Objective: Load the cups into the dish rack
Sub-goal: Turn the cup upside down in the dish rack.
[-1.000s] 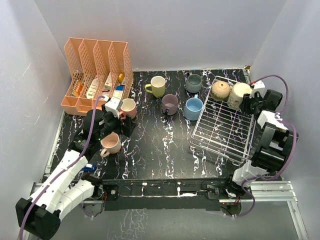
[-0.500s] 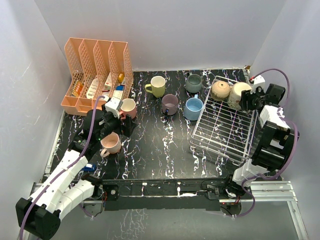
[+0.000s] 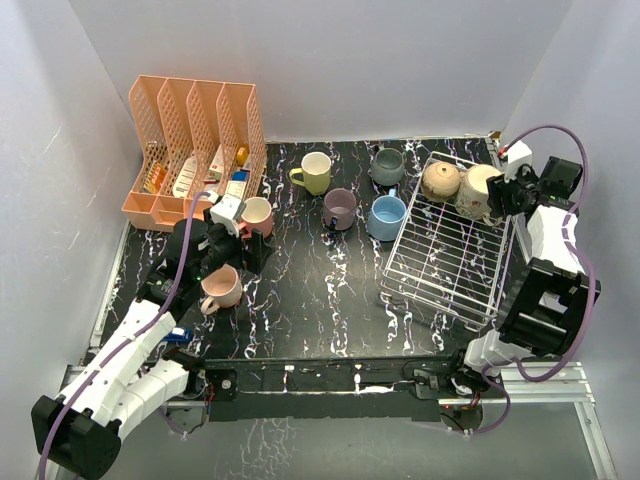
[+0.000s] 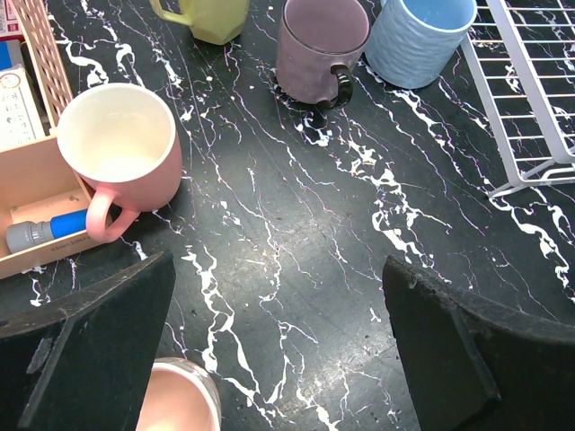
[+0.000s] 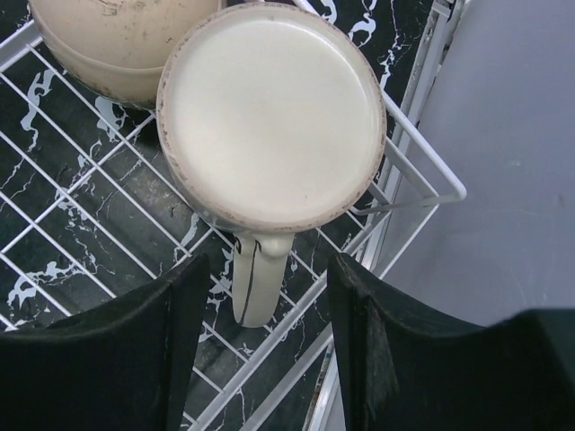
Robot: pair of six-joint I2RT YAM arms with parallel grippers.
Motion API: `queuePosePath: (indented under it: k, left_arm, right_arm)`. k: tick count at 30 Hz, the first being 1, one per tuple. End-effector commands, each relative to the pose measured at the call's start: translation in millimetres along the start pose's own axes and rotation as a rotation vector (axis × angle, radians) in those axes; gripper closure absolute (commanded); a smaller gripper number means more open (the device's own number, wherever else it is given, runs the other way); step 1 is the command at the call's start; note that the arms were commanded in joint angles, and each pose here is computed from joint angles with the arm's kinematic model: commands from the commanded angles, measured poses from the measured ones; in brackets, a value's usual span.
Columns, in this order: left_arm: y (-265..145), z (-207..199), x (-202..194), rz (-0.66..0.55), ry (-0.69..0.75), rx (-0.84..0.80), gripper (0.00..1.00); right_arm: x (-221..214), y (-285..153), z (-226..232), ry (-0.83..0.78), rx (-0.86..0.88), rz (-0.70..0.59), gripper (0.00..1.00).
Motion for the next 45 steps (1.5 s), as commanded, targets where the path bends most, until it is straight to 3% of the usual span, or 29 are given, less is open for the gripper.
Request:
queuePosePath:
  k: [1,5,9,21,37,45]
  left_arm:
    - [-5.4,-0.6,3.2,-0.02,0.013,-0.009,0.03]
    - [-6.8,-1.0,4.7,-0.028,0.017,-0.011,0.03]
    - [-7.0,-1.1,4.7,-0.028,0.019,-0.012,0.03]
    - [-6.4,-0.7,3.2,-0.022,0.02,-0.01,0.03]
    - [-4.7,0.2,0.5,-0.01,0.022,-0.006,0.03]
    - [-4.2,0.8,0.6,-0.01,0.023,-0.002,0.03]
  right_arm:
    - [29.9,-23.8,-2.0,-0.111,-0.013,-0.052,0.52]
    - [21.5,-22.8,0.7,-0.124,0.019,-0.007,0.76]
    - [9.9,-13.7,0.0,-0.097,0.047,0.046,0.82]
    - [-3.9,18.2,-22.7,-0.012,-0.005,0.125,0.83]
    - [11.4,36.5,-48.5,0.035,-0.095,0.098,0.8]
    - [40.6,5.9,-25.9,0.007,-0.011,-0.004,0.66]
Point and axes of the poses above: each gripper's point midway between its finger pads, its own y axis out along the fingers, its own z axis along the line the jaws close on, x = y × z, the point moved 6 cm from there along -y, back along the fingers, and after that the axes turned 12 degrees about y, right-handed, at the moved point
